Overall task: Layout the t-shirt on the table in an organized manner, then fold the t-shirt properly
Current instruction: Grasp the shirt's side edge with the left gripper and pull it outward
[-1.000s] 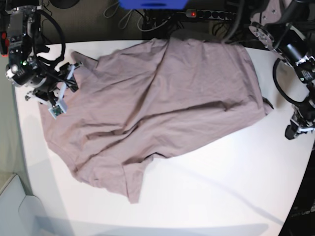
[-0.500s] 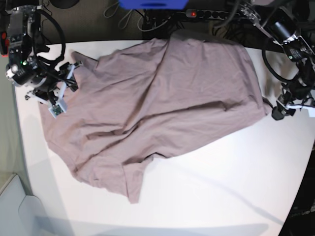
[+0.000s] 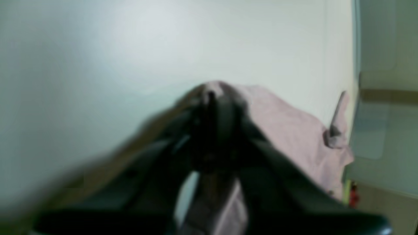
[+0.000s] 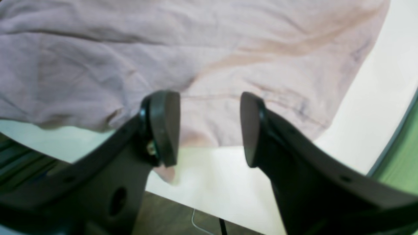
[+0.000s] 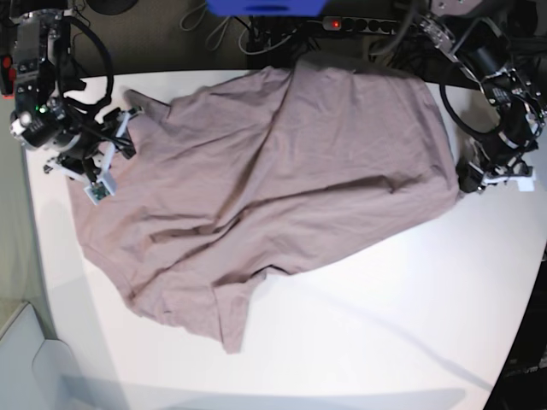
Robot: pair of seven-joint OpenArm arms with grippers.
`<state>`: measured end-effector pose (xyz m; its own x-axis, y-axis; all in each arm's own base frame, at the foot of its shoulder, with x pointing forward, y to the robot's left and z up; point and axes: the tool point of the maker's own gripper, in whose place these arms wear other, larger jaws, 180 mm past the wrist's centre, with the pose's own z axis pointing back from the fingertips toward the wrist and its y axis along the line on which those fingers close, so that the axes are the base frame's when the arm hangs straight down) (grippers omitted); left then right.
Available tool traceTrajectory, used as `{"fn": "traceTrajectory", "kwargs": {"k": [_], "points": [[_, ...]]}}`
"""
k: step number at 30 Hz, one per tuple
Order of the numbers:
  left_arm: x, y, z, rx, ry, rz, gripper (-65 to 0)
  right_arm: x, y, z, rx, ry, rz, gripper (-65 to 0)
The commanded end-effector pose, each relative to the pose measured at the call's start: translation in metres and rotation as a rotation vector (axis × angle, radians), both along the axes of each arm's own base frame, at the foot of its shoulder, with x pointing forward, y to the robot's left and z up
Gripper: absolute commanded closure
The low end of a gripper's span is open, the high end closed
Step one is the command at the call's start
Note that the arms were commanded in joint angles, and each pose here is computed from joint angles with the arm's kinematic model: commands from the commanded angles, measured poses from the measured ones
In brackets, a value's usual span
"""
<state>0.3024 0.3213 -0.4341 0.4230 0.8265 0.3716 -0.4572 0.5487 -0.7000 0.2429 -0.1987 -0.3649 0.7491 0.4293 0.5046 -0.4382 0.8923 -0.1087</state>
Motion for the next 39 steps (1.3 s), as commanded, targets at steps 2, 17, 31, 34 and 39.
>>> {"fn": "traceTrajectory", "kwargs": {"k": [2, 17, 31, 34, 39], "points": [[0.012, 0.009, 0.012, 0.042, -0.016, -0.005, -0.1, 0.007, -0.002, 0.009, -0.006, -0.036, 0.011, -30.2], [0.064, 0.013, 0.11, 0.327, -0.2, -0.107, -0.3, 0.008, -0.002, 0.01, -0.006, -0.039, 0.011, -30.2], [0.079, -0.006, 0.124, 0.403, -0.231, -0.185, -0.5, 0.008, -0.002, 0.01, -0.006, -0.039, 0.011, -30.2], [0.078, 0.003, 0.125, 0.422, -0.221, -0.184, -0.6, 0.008, -0.002, 0.01, -0.006, -0.039, 0.011, -30.2], [0.07, 0.013, 0.122, 0.445, -0.201, -0.192, -5.7, 0.008, -0.002, 0.01, -0.006, -0.039, 0.011, -30.2]]}}
